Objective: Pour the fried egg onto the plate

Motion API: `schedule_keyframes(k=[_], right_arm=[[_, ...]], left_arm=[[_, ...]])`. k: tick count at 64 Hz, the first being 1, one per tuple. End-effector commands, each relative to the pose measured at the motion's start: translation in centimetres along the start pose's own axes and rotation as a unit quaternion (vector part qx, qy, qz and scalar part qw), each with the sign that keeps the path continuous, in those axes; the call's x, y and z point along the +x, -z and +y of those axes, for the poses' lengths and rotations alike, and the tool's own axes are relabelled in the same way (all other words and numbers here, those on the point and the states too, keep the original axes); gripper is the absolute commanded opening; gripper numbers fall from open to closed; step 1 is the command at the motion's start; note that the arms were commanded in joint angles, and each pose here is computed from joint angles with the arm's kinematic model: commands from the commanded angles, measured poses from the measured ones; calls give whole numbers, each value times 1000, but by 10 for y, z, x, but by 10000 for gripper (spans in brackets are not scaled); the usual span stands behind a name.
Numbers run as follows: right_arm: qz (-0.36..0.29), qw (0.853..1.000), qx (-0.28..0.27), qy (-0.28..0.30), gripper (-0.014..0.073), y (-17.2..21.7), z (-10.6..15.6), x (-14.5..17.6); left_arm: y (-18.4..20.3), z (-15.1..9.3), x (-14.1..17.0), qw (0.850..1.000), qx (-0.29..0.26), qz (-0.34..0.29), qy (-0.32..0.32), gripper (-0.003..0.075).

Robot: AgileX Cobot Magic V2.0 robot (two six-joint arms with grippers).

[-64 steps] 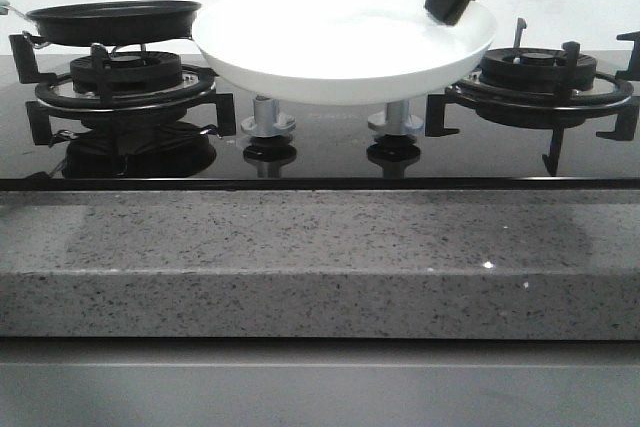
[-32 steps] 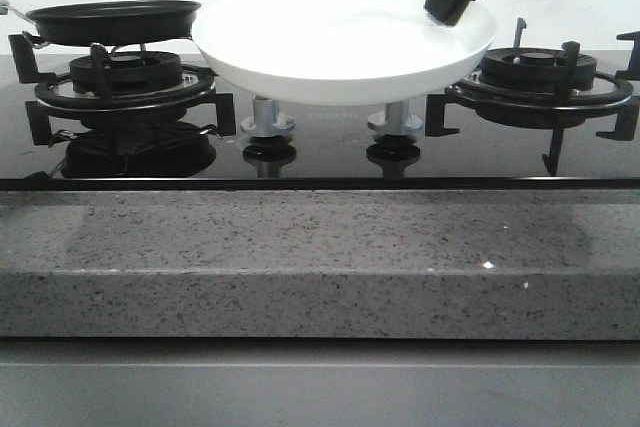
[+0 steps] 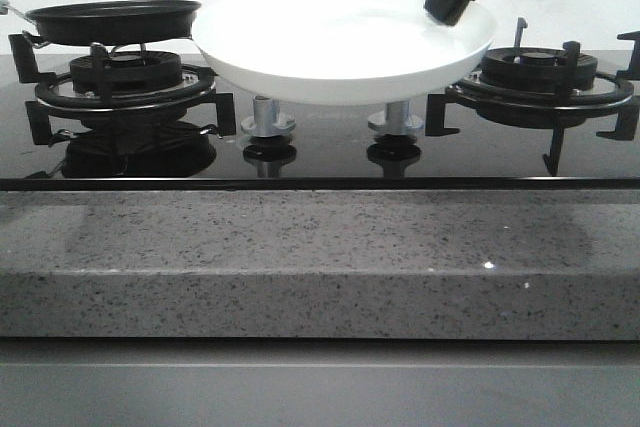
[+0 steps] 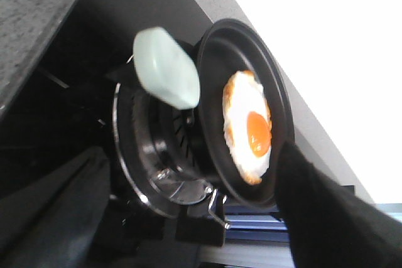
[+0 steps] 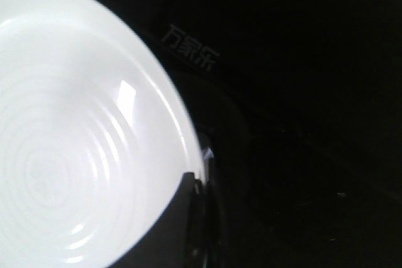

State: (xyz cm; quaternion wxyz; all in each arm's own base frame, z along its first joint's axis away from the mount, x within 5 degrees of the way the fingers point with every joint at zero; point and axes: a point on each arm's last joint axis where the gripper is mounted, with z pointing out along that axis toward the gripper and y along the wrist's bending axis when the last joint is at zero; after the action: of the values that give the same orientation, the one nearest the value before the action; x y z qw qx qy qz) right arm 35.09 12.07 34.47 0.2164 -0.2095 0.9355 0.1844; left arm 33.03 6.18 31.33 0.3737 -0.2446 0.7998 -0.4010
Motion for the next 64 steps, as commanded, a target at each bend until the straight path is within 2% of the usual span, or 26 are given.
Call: schedule_keyframes(k=[1, 11, 20, 45, 55, 64], right_arm=[[-55, 998, -8, 10, -59, 28, 11, -6], [-55, 998, -8, 10, -59, 28, 11, -6], [-55, 998, -8, 10, -59, 28, 11, -6], [-55, 998, -8, 10, -59, 28, 11, -6], [-55, 998, -8, 10, -59, 28, 11, -6], [-55, 998, -8, 10, -59, 28, 11, -6]], left_arm=[[0, -19, -18, 999, 46, -24, 2, 491], [-16, -11, -32, 998, 54, -10, 20, 491], [-29, -4, -38, 995, 82, 4, 51, 491], [-51, -6, -43, 994, 93, 17, 49, 488], [-54, -7, -43, 995, 89, 12, 49, 432], [-54, -7, -42, 995, 89, 12, 49, 337]])
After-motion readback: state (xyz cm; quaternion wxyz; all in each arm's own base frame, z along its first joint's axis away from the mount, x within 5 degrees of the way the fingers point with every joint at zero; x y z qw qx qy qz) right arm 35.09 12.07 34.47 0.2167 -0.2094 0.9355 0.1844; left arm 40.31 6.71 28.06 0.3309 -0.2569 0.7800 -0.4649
